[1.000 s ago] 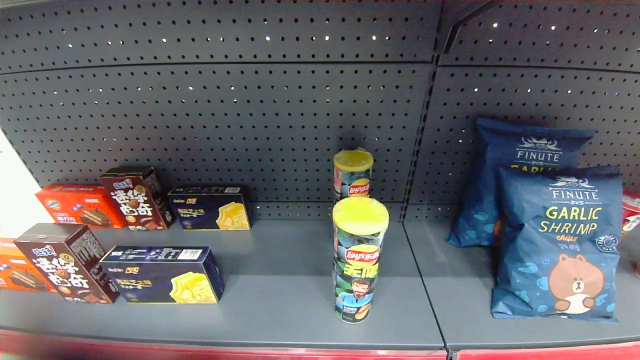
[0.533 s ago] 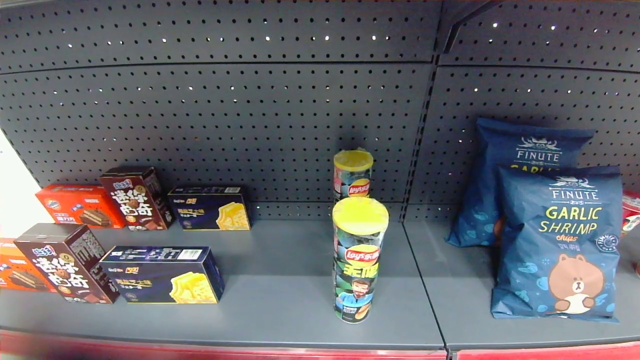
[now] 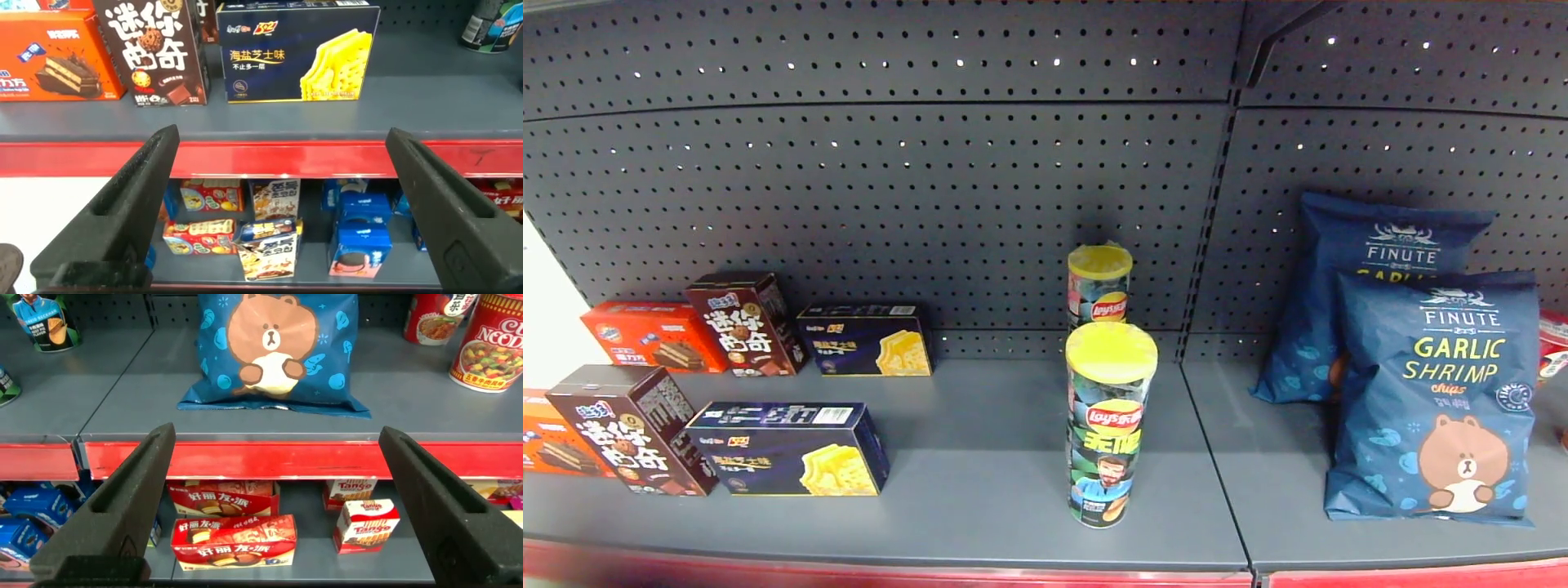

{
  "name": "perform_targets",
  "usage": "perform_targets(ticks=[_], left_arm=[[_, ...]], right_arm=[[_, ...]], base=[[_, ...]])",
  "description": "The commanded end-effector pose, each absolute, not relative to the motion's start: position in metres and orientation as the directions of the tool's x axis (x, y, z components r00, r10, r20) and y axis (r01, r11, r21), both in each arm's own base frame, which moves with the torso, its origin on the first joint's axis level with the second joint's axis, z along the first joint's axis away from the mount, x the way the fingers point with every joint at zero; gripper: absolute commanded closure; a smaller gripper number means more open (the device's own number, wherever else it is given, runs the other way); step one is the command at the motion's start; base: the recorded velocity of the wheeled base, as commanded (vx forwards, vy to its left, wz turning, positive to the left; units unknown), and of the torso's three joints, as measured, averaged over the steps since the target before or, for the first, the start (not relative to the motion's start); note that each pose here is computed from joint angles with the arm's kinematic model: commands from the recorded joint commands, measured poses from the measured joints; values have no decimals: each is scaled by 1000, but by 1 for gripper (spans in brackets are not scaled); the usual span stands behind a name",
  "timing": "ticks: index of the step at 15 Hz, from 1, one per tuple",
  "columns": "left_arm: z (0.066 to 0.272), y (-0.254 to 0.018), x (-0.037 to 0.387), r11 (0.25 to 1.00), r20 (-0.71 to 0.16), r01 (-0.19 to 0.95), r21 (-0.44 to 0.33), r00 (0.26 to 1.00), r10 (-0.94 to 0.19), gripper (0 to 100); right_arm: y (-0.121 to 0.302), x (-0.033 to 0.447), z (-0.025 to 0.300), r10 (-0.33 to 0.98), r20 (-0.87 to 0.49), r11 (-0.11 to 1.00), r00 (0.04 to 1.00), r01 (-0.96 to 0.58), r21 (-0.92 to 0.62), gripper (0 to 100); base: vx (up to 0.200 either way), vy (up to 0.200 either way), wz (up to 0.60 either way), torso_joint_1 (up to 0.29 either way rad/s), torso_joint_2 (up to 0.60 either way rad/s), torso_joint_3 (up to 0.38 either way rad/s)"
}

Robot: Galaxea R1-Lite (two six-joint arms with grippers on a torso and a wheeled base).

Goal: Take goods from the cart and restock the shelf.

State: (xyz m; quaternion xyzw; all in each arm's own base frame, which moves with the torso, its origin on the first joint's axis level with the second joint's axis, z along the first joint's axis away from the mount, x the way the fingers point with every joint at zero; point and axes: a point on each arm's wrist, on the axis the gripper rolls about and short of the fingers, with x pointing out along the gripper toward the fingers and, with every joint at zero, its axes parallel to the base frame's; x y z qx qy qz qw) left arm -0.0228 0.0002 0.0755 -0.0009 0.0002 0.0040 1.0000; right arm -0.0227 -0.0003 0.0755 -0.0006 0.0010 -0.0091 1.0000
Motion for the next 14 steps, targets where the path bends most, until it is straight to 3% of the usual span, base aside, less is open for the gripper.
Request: perform_targets(ticks=[1,14], left_arm=[[75,0,-23,1000,0,-9,-2,1000,9,0],[75,0,-23,1000,0,-8,5,1000,8,0]], right_arm=[[0,-23,76,-18,-3,1000,1000,18,-2,0],[0,-23,76,-18,-3,1000,1000,18,-2,0]], base=[[0,0,0,0,0,0],[0,0,0,0,0,0]])
